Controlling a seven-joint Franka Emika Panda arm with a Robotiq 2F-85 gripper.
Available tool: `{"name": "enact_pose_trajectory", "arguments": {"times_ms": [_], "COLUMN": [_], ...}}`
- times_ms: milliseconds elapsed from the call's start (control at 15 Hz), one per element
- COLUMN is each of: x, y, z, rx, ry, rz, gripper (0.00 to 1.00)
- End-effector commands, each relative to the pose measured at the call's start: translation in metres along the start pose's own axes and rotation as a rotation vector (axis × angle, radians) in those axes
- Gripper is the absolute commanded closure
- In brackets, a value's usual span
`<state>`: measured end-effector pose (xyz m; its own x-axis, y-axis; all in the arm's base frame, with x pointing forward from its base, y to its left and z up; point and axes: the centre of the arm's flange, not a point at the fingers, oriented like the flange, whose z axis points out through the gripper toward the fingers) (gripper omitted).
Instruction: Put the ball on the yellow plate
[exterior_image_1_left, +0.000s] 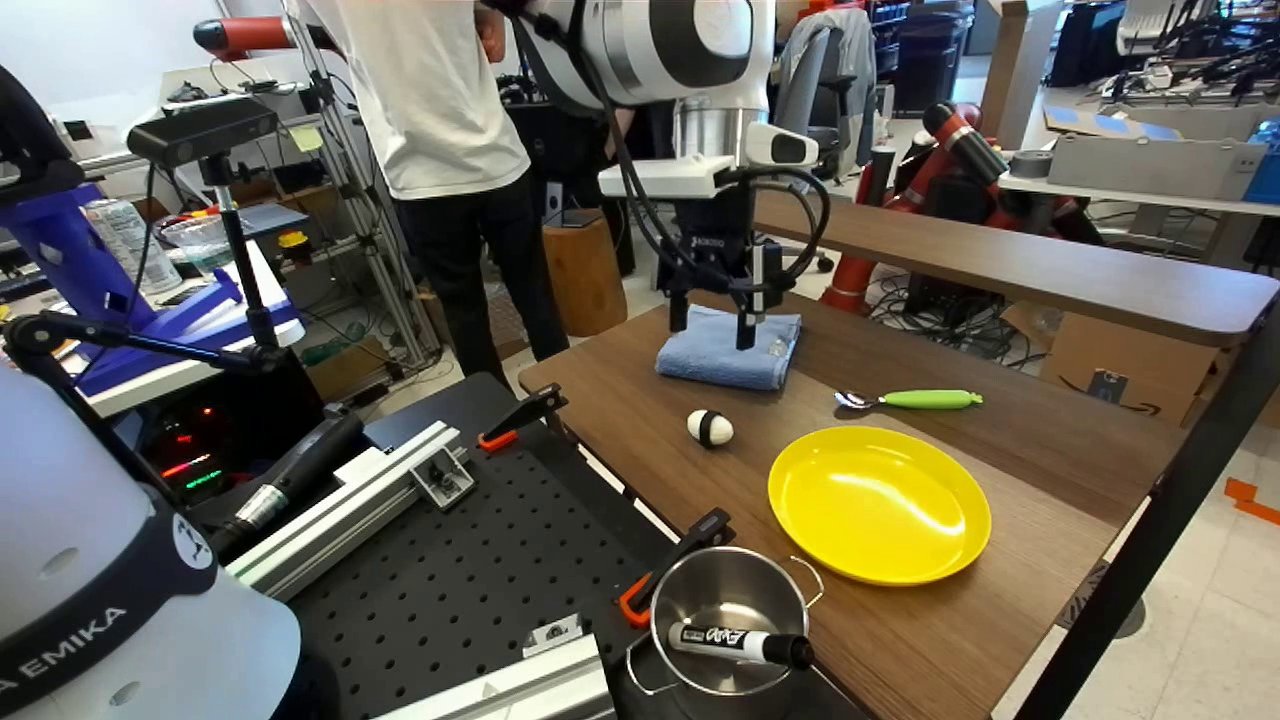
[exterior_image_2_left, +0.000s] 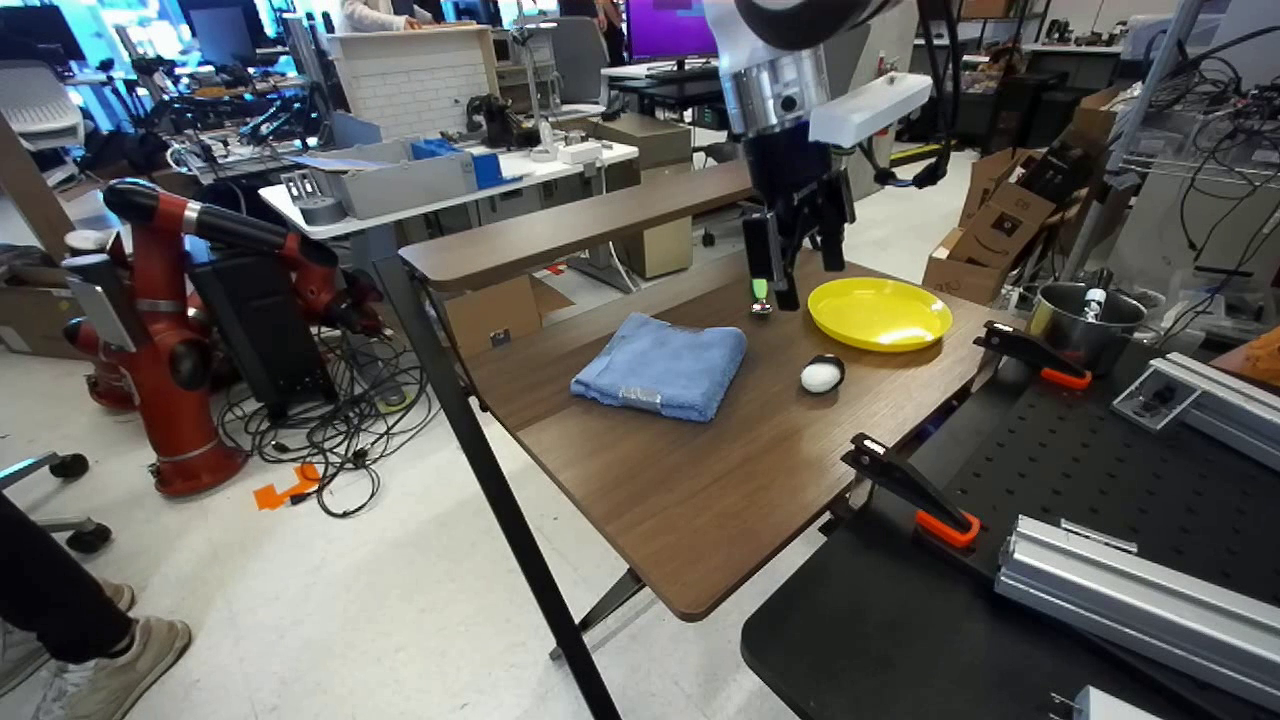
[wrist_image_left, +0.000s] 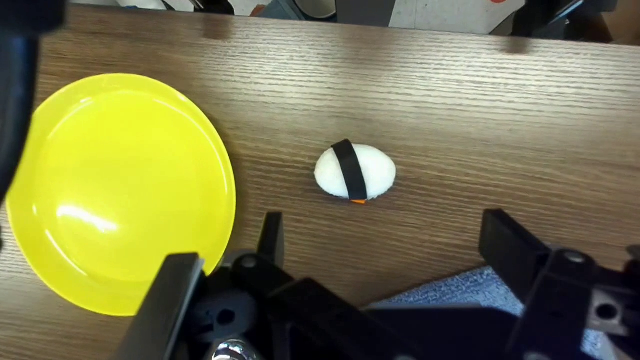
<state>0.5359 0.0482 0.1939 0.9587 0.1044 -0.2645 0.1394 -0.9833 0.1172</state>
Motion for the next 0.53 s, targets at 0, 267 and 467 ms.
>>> {"name": "enact_pose_trajectory", "arguments": {"times_ms": [0,267,467], "x": [0.011,0.015,0.018], "y": [0.003,0.001,-0.006], "z": [0.027,0.061,0.08], "rx": [-0.038,-0.05,-0.053], "ry": [0.028,0.053,0.064], "rz": [0.013,0.034,0.033], "gripper": [0.0,0.0,0.0]}}
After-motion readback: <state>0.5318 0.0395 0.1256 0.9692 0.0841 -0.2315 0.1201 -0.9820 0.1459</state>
